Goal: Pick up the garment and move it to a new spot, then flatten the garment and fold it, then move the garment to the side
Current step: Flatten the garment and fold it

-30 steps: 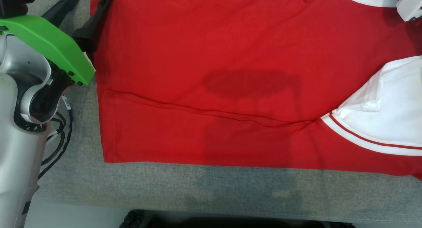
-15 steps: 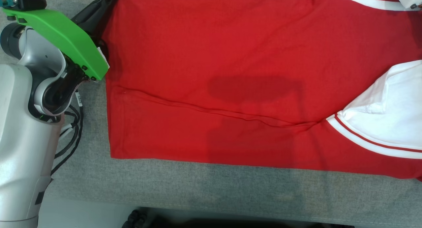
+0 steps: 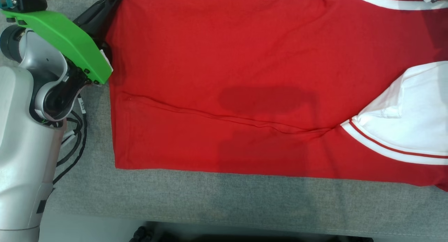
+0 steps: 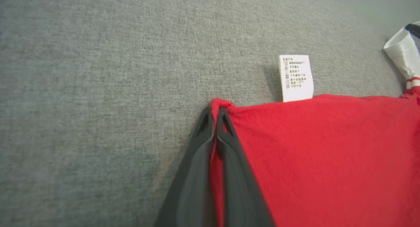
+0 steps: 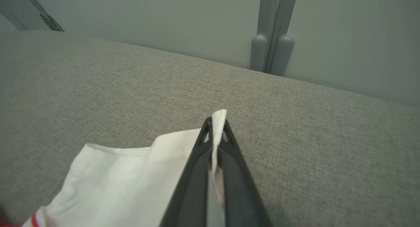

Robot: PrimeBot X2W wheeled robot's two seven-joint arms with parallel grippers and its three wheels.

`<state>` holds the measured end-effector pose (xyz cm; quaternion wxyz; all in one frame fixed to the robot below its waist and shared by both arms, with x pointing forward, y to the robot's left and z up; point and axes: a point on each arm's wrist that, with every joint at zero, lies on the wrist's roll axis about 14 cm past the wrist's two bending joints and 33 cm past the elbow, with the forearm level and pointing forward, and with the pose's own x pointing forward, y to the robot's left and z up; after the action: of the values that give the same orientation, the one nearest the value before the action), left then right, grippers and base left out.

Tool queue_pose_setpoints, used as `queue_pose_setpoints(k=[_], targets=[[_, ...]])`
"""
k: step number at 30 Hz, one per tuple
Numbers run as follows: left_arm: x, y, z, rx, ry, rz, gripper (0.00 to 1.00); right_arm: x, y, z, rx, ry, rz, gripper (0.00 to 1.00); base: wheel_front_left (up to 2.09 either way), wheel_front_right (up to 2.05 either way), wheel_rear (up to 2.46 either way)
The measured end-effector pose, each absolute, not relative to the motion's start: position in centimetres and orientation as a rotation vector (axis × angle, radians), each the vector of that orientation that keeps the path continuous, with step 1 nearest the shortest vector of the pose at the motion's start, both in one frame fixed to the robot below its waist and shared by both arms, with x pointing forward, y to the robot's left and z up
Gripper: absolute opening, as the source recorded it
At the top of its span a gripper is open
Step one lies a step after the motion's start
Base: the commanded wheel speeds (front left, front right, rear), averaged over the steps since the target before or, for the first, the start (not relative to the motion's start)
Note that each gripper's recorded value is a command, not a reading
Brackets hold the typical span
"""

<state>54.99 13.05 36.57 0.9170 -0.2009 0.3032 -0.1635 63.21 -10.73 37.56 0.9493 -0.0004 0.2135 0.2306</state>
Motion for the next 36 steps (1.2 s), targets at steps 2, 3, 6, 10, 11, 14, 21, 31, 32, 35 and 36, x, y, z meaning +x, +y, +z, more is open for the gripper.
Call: queue_pose_setpoints(k=[2,3,6,10,11,14,21,31,32,35,36], targets=[[55.1,13.0,36.7,-0.414,0.616,-0.34,0.0,63.2,-10.4,38.3,0.008,0.402,0.479,0.0,0.0,0.0,0.0],[55.1,13.0,36.7,-0.414,0.615,-0.34,0.0,63.2,-10.4,38.8,0.012,0.383,0.48,0.0,0.0,0.0,0.0],[55.2,12.9,36.8,-0.415,0.609,-0.341,0.0,63.3,-10.5,40.3,0.017,0.328,0.481,0.0,0.0,0.0,0.0],[55.1,12.9,37.3,-0.421,0.591,-0.338,0.0,62.8,-10.6,42.2,0.034,0.257,0.487,0.0,0.0,0.0,0.0],[55.0,12.9,37.3,-0.427,0.587,-0.334,0.0,62.5,-10.6,42.4,0.038,0.246,0.488,0.0,0.0,0.0,0.0],[54.4,13.2,37.3,-0.439,0.581,-0.32,0.0,61.2,-10.8,42.3,0.048,0.241,0.487,0.0,0.0,0.0,0.0],[52.9,13.7,38.4,-0.466,0.534,-0.295,0.0,57.0,-11.8,41.1,0.073,0.282,0.478,0.0,0.0,0.0,0.0],[51.4,14.2,41.3,-0.447,0.467,-0.299,0.0,53.8,-12.3,44.7,0.102,0.196,0.473,0.0,0.0,0.0,0.0],[51.3,14.1,41.5,-0.446,0.463,-0.303,0.0,53.5,-12.4,45.2,0.106,0.182,0.472,0.0,0.0,0.0,0.0],[50.8,13.7,42.0,-0.449,0.453,-0.314,0.0,52.6,-12.9,46.2,0.108,0.154,0.464,0.0,0.0,0.0,0.0],[50.7,13.6,42.2,-0.451,0.45,-0.319,0.0,52.3,-13.0,46.5,0.108,0.149,0.463,0.0,0.0,0.0,0.0]])
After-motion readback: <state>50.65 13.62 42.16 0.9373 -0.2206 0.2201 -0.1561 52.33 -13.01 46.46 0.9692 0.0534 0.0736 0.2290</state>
